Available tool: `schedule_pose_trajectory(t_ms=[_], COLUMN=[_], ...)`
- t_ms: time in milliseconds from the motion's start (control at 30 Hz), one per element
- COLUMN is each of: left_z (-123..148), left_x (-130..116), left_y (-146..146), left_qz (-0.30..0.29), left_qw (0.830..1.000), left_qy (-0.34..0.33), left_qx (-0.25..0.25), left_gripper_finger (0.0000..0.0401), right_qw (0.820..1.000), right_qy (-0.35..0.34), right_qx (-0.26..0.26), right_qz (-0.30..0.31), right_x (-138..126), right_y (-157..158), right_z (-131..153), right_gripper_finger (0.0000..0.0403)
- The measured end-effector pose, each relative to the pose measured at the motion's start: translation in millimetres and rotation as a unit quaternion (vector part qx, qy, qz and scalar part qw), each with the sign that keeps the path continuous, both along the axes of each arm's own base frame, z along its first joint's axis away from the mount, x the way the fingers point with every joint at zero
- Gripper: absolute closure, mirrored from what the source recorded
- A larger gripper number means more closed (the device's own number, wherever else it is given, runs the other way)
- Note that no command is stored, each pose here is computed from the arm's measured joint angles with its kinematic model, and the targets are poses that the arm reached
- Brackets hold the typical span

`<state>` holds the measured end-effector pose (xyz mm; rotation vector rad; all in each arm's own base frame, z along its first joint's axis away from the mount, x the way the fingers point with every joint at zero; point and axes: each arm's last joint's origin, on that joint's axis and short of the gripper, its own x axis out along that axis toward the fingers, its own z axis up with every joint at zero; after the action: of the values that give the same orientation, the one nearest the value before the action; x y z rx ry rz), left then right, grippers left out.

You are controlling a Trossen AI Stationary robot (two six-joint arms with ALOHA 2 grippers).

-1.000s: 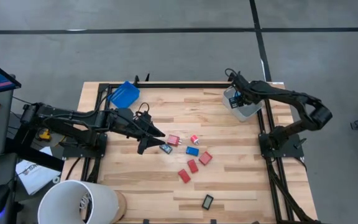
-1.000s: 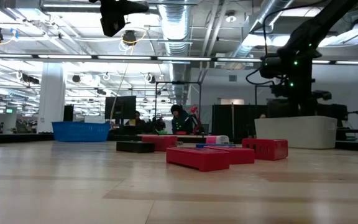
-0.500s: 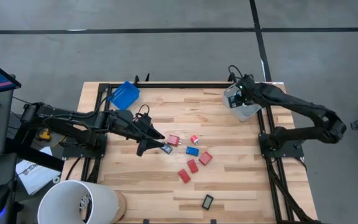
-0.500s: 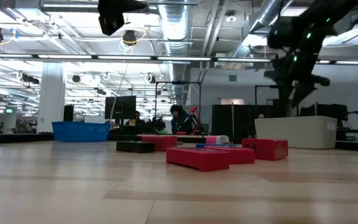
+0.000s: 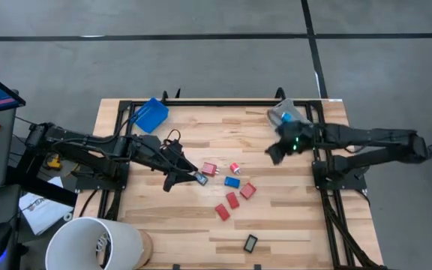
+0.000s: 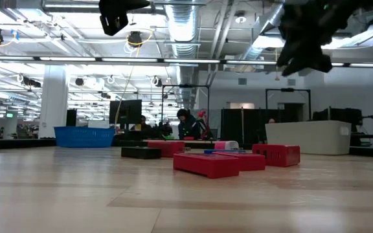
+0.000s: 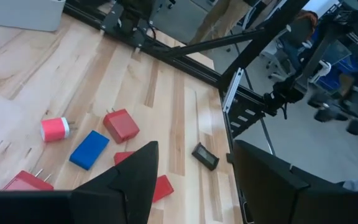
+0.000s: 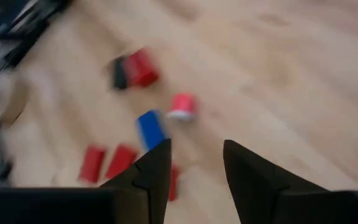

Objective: Pick & Place Office items
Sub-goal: Put the pink charger into the gray bin

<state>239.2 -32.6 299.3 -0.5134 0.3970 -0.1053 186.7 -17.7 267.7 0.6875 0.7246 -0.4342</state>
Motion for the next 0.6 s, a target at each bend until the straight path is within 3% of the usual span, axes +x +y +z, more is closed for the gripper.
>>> schedule_pose_trajectory(t_ms=[200,400,500,600], left_z=[0,0,0,0], left_x=[0,-2,-3,-3], left_y=[0,-10,-15,-18], left_qz=[-0.001,-0.020,-0.027,-0.025], left_qw=[1.000,1.000,1.000,1.000], left_qy=[0.000,0.000,0.000,0.001], left_qx=[-0.001,-0.003,-0.001,0.002], left_gripper_finger=[0.0197,0.0197,0.0197,0.0197], right_qw=[0.989,0.972,0.951,0.915], right_qy=[-0.038,-0.037,-0.048,-0.054], right_qx=[-0.035,-0.032,-0.057,-0.120], right_qz=[0.142,0.230,0.300,0.382], right_x=[20,28,28,28], right_y=[43,83,106,124], right_z=[-2,-12,-14,-20], right_gripper_finger=[0.0265,0.0257,0.0248,0.0237])
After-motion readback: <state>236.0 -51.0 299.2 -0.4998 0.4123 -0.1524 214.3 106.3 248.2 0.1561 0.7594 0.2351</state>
